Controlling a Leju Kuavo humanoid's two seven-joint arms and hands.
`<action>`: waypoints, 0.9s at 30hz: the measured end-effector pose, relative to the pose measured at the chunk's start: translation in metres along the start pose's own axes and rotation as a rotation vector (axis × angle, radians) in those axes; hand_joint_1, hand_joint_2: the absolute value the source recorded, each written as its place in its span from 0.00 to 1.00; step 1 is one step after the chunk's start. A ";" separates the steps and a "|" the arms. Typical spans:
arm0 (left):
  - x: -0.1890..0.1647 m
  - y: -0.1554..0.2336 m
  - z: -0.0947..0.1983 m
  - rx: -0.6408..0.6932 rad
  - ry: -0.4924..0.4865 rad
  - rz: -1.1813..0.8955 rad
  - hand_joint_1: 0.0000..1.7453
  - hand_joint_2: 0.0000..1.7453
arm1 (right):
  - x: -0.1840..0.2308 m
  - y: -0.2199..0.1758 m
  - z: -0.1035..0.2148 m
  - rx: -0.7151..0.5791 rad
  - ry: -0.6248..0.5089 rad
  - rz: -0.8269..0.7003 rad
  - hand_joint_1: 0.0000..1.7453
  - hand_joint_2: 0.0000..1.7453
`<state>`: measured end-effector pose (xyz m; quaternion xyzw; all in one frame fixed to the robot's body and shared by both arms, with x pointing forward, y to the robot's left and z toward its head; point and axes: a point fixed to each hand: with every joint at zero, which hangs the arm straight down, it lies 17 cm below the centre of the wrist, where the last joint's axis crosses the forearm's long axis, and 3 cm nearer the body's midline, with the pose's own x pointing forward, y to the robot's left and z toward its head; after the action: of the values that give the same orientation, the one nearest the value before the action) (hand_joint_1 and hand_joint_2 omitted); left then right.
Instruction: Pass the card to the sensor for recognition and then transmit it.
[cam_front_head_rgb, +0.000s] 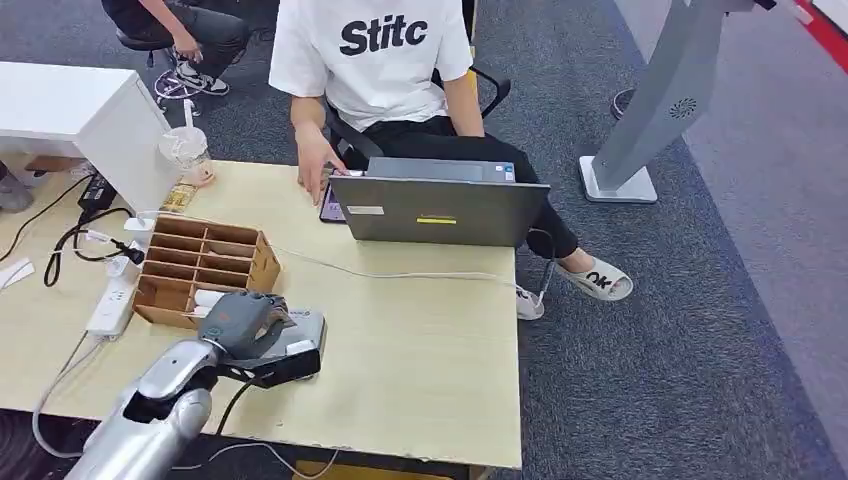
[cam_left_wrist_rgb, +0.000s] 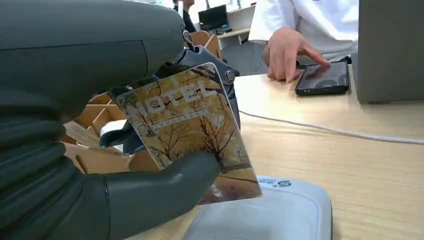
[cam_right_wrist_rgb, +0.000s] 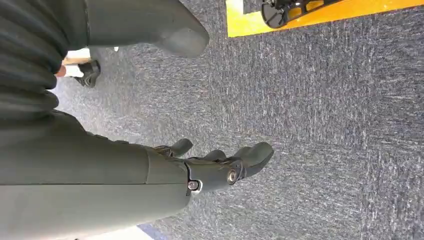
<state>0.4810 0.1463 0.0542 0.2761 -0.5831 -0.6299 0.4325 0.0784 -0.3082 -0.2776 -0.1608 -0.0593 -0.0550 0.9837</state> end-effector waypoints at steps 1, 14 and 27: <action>0.002 -0.001 0.000 0.008 -0.007 -0.008 1.00 1.00 | 0.000 0.000 0.000 0.000 -0.001 0.003 0.00 1.00; 0.008 -0.013 0.001 -0.007 -0.018 -0.014 1.00 1.00 | 0.000 0.001 0.000 0.001 -0.001 0.005 0.00 1.00; 0.012 -0.016 0.001 0.002 -0.024 -0.007 1.00 1.00 | 0.000 0.002 0.001 0.003 -0.005 0.013 0.00 1.00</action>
<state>0.4704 0.1354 0.0404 0.2712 -0.5877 -0.6342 0.4230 0.0790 -0.3059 -0.2775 -0.1600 -0.0610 -0.0481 0.9841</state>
